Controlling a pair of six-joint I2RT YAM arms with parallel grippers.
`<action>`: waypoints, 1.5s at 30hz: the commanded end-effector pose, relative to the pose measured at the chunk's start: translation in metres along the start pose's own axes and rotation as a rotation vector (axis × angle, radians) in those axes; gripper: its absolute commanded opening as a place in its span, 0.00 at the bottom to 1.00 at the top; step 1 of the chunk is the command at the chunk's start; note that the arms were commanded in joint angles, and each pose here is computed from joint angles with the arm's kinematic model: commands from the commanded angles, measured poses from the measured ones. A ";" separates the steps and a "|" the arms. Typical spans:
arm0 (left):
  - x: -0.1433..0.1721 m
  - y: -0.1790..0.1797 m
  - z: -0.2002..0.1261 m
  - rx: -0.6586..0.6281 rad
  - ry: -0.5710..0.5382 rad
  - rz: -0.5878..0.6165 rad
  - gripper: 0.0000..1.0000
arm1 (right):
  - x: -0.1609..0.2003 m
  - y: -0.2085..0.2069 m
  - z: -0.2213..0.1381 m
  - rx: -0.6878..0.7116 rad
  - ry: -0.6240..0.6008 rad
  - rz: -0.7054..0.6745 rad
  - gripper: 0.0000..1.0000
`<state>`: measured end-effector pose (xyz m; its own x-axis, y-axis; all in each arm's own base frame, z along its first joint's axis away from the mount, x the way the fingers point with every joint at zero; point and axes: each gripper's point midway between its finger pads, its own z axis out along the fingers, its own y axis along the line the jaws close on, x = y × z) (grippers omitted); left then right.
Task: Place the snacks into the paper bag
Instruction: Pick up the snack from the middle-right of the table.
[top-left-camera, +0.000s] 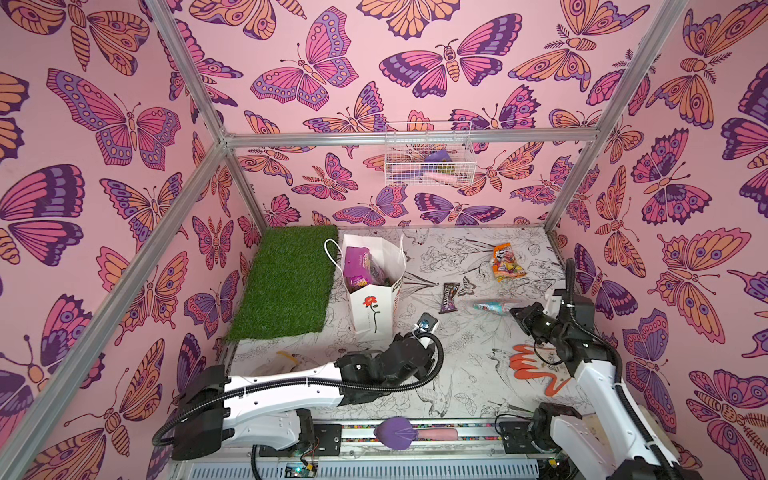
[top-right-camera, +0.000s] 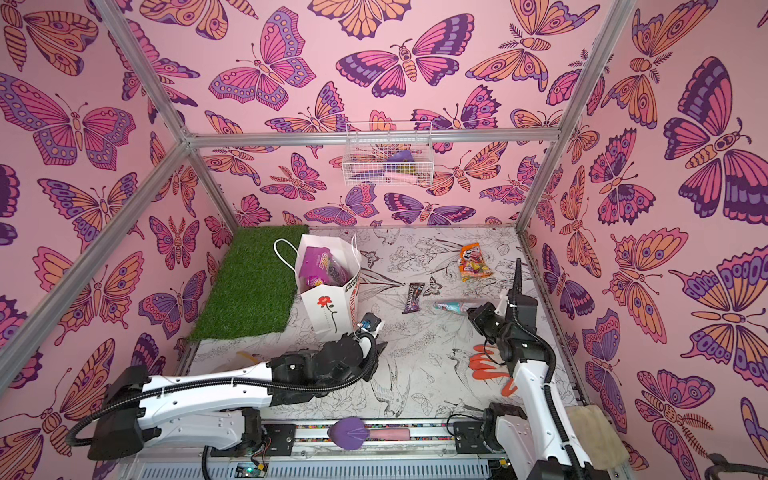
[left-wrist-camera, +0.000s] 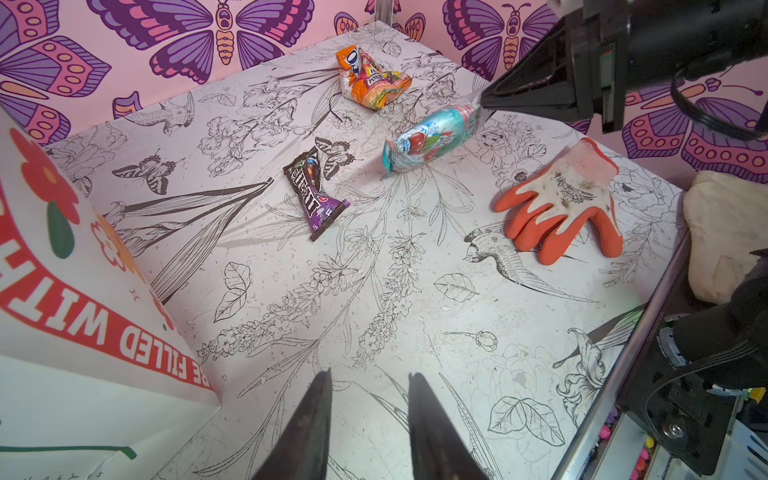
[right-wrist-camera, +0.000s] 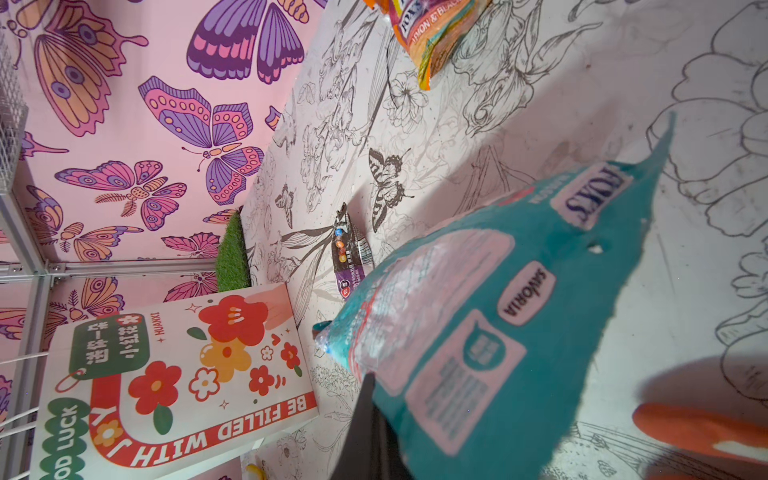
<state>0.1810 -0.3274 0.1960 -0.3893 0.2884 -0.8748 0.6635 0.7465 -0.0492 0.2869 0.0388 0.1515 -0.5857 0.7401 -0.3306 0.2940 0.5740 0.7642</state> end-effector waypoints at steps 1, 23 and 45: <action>-0.009 -0.001 0.000 -0.007 -0.024 -0.003 0.34 | -0.003 0.016 -0.006 -0.034 -0.002 -0.045 0.00; 0.001 0.000 0.005 -0.015 -0.006 -0.007 0.34 | -0.004 0.064 -0.032 -0.128 -0.016 -0.139 0.00; 0.035 0.004 0.015 -0.020 0.042 -0.050 0.34 | -0.008 0.122 -0.058 -0.213 -0.030 -0.252 0.00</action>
<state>0.1801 -0.3249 0.1641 -0.4372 0.2910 -0.8510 0.6411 0.7645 -0.0679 0.2826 0.0808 0.2556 -0.6233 0.6181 -0.4790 0.0388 0.6362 0.7705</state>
